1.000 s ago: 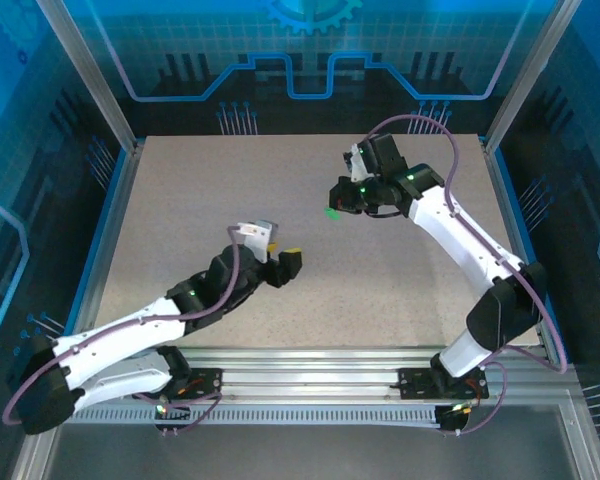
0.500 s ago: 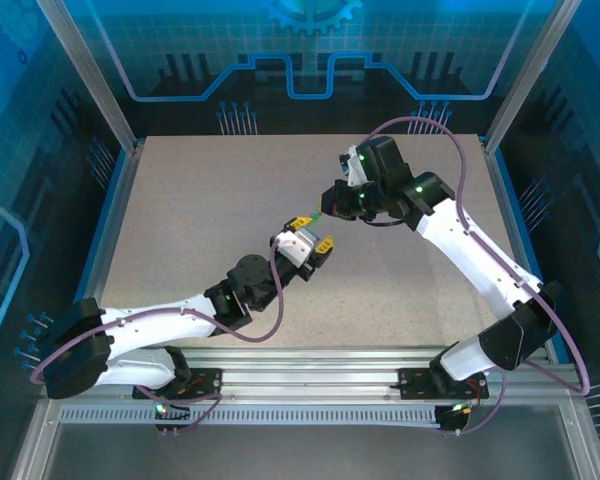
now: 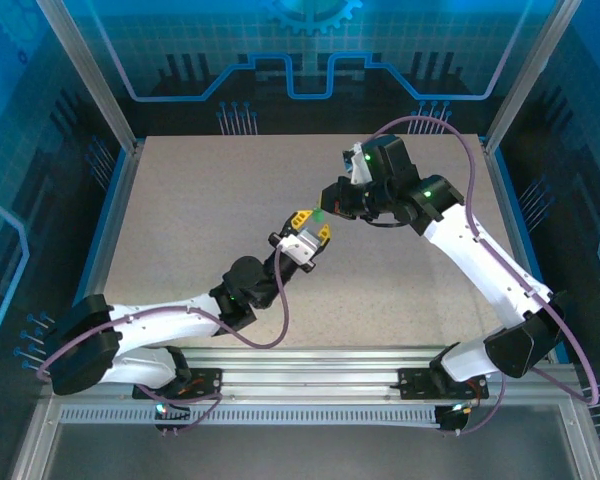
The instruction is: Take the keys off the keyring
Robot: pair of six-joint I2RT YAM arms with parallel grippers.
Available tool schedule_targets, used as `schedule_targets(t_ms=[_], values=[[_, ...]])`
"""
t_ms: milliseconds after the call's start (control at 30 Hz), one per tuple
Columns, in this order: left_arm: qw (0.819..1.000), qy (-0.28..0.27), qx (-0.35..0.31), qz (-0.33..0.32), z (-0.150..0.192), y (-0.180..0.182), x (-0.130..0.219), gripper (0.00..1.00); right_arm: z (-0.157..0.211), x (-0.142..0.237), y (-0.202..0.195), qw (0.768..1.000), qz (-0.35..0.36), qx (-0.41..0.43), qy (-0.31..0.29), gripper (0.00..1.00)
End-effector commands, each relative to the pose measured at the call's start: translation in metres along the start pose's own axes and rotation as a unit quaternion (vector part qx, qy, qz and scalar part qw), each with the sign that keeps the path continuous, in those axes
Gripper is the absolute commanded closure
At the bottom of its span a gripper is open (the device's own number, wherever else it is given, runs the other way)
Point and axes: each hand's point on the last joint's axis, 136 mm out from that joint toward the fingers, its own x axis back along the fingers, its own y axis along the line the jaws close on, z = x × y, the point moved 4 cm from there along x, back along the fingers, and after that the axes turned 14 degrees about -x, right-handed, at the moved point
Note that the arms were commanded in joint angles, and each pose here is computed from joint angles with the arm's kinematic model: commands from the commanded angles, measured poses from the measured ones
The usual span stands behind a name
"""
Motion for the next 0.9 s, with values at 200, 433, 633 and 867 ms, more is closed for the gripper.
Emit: schedule_targets(t_ms=[200, 433, 633, 867], values=[[0.999, 0.001, -0.011, -0.046, -0.001, 0.016, -0.008, 0.58, 0.01, 0.015, 0.016, 0.999, -0.04, -0.003, 0.01, 0.95], [0.999, 0.003, -0.008, -0.049, 0.001, 0.021, -0.01, 0.6, 0.013, 0.018, 0.018, 0.999, -0.047, -0.004, 0.013, 0.95], [0.999, -0.005, -0.008, -0.045, -0.006, 0.023, -0.011, 0.6, 0.014, 0.017, 0.016, 0.999, -0.045, -0.005, 0.014, 0.95], [0.999, -0.009, -0.008, -0.032, -0.009, 0.021, -0.012, 0.67, 0.016, 0.016, 0.015, 0.999, -0.045, -0.007, 0.017, 0.95]])
